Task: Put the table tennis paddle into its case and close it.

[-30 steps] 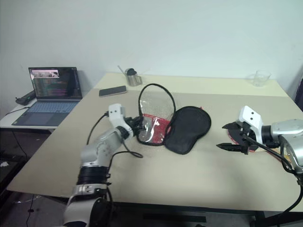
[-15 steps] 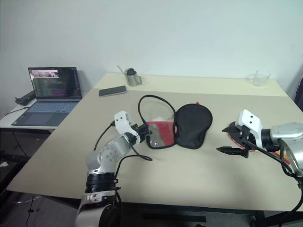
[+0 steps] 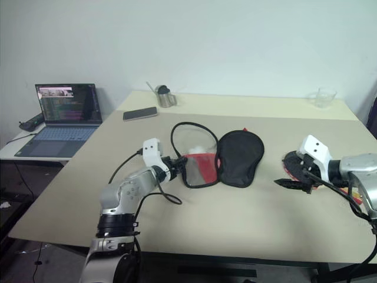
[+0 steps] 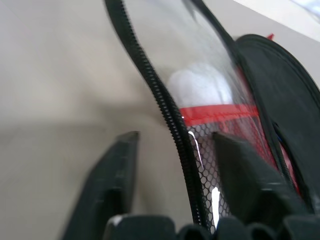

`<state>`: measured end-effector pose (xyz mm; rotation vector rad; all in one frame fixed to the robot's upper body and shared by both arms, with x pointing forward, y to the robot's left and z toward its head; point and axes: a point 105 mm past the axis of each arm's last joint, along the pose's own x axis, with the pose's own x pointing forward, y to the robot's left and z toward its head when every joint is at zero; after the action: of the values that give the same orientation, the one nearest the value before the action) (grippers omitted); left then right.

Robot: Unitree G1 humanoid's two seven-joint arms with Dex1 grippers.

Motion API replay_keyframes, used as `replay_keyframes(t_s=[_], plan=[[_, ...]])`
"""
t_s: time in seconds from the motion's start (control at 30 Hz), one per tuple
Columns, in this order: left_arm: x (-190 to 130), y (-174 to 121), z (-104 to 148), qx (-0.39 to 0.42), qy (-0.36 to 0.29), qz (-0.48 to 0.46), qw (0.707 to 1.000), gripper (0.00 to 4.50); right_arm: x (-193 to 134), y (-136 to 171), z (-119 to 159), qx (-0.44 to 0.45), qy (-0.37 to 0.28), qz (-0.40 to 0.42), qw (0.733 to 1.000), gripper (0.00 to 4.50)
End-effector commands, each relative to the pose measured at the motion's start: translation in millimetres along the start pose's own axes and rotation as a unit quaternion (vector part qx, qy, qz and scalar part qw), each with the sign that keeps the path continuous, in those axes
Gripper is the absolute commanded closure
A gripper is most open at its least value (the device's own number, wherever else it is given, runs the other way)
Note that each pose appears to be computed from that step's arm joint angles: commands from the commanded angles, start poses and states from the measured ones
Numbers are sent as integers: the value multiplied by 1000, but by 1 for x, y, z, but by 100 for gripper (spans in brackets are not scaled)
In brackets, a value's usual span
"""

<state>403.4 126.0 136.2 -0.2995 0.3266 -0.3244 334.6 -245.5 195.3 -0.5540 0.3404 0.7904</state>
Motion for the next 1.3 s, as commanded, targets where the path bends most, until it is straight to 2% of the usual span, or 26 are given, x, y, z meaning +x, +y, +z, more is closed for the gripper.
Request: replay_keyframes(t_s=[0.03,0.1,0.17,0.27,0.33,0.4,0.5,0.63,0.9,1.0,1.3], plan=[[-11,-11,17,57,-17,-53,997,56,-12,-28,5,6,-1,-74,997,0],[-25,-28,13,101,6,-134,986,2,-15,-36,6,20,-5,-87,996,0],[-37,-33,8,136,28,-177,974,2,-19,-42,4,27,-1,-99,995,0],[-56,-10,6,221,56,-175,958,2,-28,-63,-7,62,35,-154,985,0],[-70,2,3,301,65,-185,933,2,-32,-78,-17,95,68,-196,974,0],[-88,2,-4,349,81,-233,904,2,-35,-87,-30,132,105,-216,962,0],[-101,-3,0,355,73,-269,892,2,-41,-94,-46,155,163,-225,948,0],[-104,-6,10,350,52,-276,894,2,-41,-86,-58,147,229,-162,948,0],[-101,-12,3,347,50,-282,893,2,-58,-91,-89,134,324,-151,924,0],[-100,-13,2,345,48,-283,894,2,-57,-89,-92,125,344,-136,921,0],[-95,-18,1,343,43,-287,893,2,-41,-84,-90,118,346,-103,925,0]])
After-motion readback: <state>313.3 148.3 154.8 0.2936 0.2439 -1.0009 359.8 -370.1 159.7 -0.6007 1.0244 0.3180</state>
